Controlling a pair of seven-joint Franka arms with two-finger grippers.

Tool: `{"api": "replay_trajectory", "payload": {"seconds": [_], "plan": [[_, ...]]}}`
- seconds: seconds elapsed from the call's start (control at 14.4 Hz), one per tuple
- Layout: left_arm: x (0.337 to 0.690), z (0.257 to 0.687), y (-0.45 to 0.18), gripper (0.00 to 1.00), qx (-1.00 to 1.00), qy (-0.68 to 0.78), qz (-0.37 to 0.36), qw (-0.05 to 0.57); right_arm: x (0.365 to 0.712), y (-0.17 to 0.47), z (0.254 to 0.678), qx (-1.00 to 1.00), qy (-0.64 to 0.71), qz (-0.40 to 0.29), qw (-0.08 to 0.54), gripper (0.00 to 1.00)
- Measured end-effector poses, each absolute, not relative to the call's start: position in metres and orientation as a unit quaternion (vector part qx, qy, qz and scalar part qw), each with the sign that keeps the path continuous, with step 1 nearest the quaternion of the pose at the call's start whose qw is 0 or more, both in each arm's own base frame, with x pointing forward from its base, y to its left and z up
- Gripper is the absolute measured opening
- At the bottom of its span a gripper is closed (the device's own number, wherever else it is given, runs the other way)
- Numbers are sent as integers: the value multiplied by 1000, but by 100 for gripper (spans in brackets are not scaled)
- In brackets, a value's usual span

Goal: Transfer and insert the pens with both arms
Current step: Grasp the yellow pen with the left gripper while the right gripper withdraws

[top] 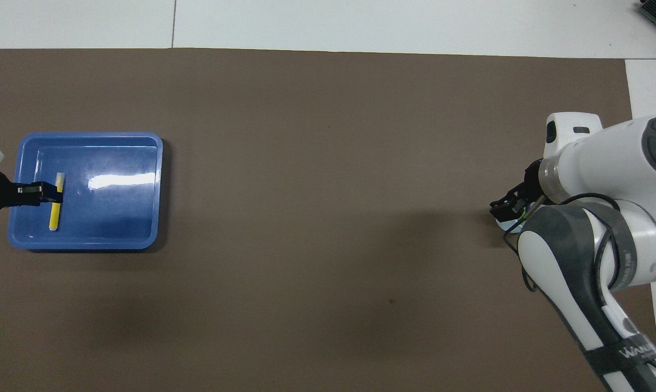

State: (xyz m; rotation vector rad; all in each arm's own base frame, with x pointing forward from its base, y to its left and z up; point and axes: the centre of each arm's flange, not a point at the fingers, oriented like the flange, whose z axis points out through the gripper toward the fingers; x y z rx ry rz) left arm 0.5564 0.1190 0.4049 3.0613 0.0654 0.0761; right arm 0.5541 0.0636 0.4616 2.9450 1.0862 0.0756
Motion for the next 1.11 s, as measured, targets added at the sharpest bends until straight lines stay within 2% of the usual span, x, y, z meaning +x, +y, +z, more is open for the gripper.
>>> {"api": "replay_trajectory", "payload": {"seconds": [0.62, 1.04, 1.11], "plan": [[586, 347, 161, 51, 998, -44, 18, 31, 540, 142, 462, 978, 195, 22, -73, 100], [589, 335, 168, 50, 998, -61, 19, 27, 527, 185, 464, 990, 61, -1, -130, 100], [590, 332, 170, 53, 998, -61, 20, 26, 525, 191, 465, 990, 40, -5, -137, 100]]}}
